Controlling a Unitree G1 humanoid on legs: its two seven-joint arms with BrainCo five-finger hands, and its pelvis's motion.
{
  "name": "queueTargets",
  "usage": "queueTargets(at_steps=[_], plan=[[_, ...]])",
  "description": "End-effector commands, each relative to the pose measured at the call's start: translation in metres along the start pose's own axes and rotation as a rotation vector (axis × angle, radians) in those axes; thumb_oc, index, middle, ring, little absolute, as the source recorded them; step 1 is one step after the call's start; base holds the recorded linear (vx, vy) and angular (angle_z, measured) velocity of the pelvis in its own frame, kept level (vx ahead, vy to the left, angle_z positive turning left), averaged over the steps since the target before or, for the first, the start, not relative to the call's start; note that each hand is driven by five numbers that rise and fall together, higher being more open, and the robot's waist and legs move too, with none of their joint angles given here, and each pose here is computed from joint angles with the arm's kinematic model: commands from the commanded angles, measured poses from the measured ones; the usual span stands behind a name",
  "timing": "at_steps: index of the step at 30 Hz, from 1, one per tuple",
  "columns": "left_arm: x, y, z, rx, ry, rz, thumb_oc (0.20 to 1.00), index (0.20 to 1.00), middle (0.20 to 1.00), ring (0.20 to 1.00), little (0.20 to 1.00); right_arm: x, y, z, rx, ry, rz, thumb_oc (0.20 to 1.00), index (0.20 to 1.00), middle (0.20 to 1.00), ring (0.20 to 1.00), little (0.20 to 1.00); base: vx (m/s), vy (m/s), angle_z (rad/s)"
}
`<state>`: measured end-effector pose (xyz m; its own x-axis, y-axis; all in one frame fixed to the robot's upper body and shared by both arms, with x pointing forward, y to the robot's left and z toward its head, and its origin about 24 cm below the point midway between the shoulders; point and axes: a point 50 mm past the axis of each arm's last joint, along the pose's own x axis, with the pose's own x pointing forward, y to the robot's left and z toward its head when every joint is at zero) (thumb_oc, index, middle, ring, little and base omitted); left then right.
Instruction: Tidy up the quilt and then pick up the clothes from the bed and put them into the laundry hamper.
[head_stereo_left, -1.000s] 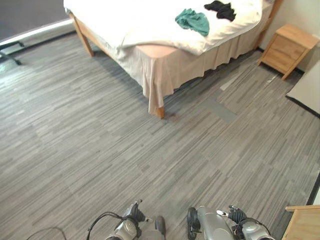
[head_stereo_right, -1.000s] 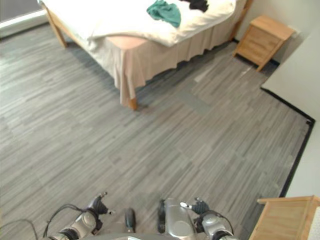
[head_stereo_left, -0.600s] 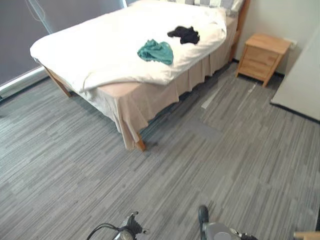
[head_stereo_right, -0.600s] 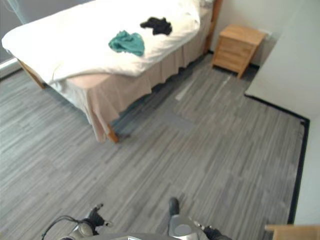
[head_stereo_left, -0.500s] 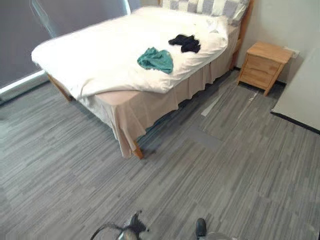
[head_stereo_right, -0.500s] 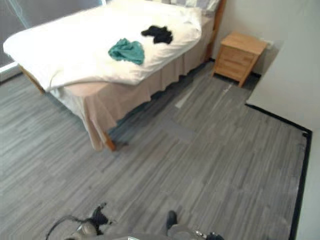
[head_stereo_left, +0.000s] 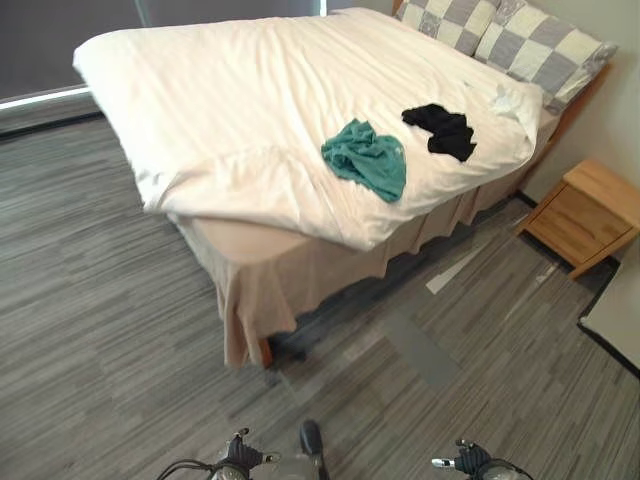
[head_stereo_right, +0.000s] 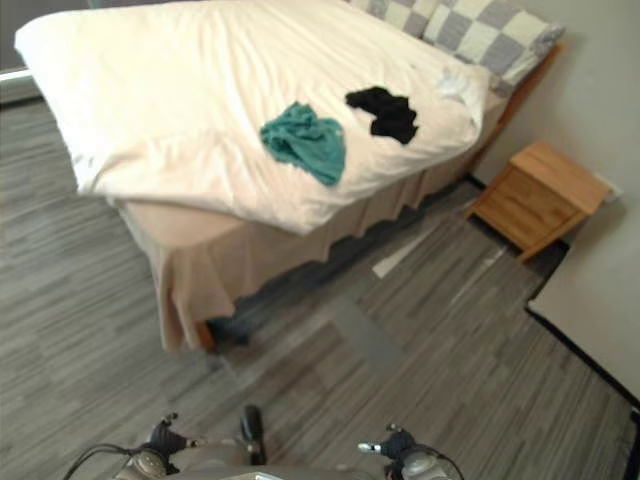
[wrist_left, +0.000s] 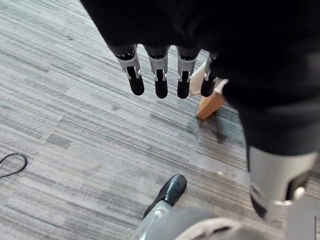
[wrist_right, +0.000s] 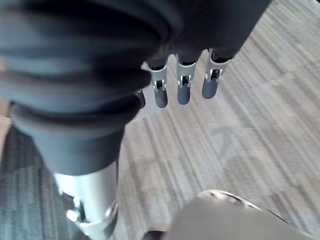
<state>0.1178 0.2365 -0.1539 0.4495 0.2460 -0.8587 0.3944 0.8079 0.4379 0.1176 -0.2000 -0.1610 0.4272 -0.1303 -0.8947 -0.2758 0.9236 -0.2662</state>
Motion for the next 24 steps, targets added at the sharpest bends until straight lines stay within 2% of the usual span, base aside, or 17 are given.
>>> queueTargets(at_steps=[1, 7, 11, 17, 18, 19, 21, 24], plan=[[0.002, 0.001, 0.014, 0.028, -0.047, 0.012, 1.000, 1.000, 1.000, 1.000, 1.000, 0.003, -0.025, 0.022, 0.054, -0.068, -0.075, 1.000, 1.000, 1.000, 1.000, 1.000, 0.30, -0.184, 0.81], [0.005, 0.021, 0.039, 0.115, -0.143, 0.059, 1.000, 1.000, 1.000, 1.000, 1.000, 0.002, -0.022, 0.011, -0.096, -0.028, -0.031, 1.000, 1.000, 1.000, 1.000, 1.000, 0.29, -0.347, 1.21], [0.005, 0.023, 0.034, 0.126, -0.131, 0.059, 1.000, 1.000, 1.000, 1.000, 1.000, 0.001, -0.019, 0.006, -0.039, -0.015, -0.032, 1.000, 1.000, 1.000, 1.000, 1.000, 0.20, -0.420, 1.29], [0.004, 0.027, 0.029, 0.003, -0.125, 0.107, 1.000, 1.000, 1.000, 1.000, 1.000, 0.000, -0.027, 0.001, -0.009, -0.010, -0.064, 1.000, 1.000, 1.000, 1.000, 1.000, 0.07, -0.242, 0.65], [0.004, 0.035, 0.035, -0.040, -0.150, 0.145, 1.000, 1.000, 1.000, 1.000, 1.000, 0.000, -0.032, -0.001, -0.002, -0.007, -0.084, 1.000, 1.000, 1.000, 1.000, 1.000, -0.04, -0.080, 0.95], [0.001, 0.057, 0.050, -0.103, -0.236, 0.237, 1.000, 1.000, 1.000, 1.000, 1.000, -0.001, -0.035, -0.007, 0.003, 0.003, -0.100, 1.000, 1.000, 1.000, 1.000, 1.000, -0.01, -0.077, 0.96], [-0.022, 0.100, 0.099, -0.191, -0.534, 0.373, 1.000, 1.000, 1.000, 1.000, 1.000, -0.005, -0.035, -0.018, 0.076, 0.008, -0.129, 1.000, 1.000, 1.000, 1.000, 1.000, 0.03, -0.023, 0.80], [-0.056, 0.160, 0.126, -0.302, -0.750, 0.601, 1.000, 1.000, 1.000, 1.000, 1.000, -0.008, -0.024, -0.024, 0.112, -0.006, -0.114, 1.000, 1.000, 1.000, 1.000, 1.000, 0.03, 0.000, 0.55]])
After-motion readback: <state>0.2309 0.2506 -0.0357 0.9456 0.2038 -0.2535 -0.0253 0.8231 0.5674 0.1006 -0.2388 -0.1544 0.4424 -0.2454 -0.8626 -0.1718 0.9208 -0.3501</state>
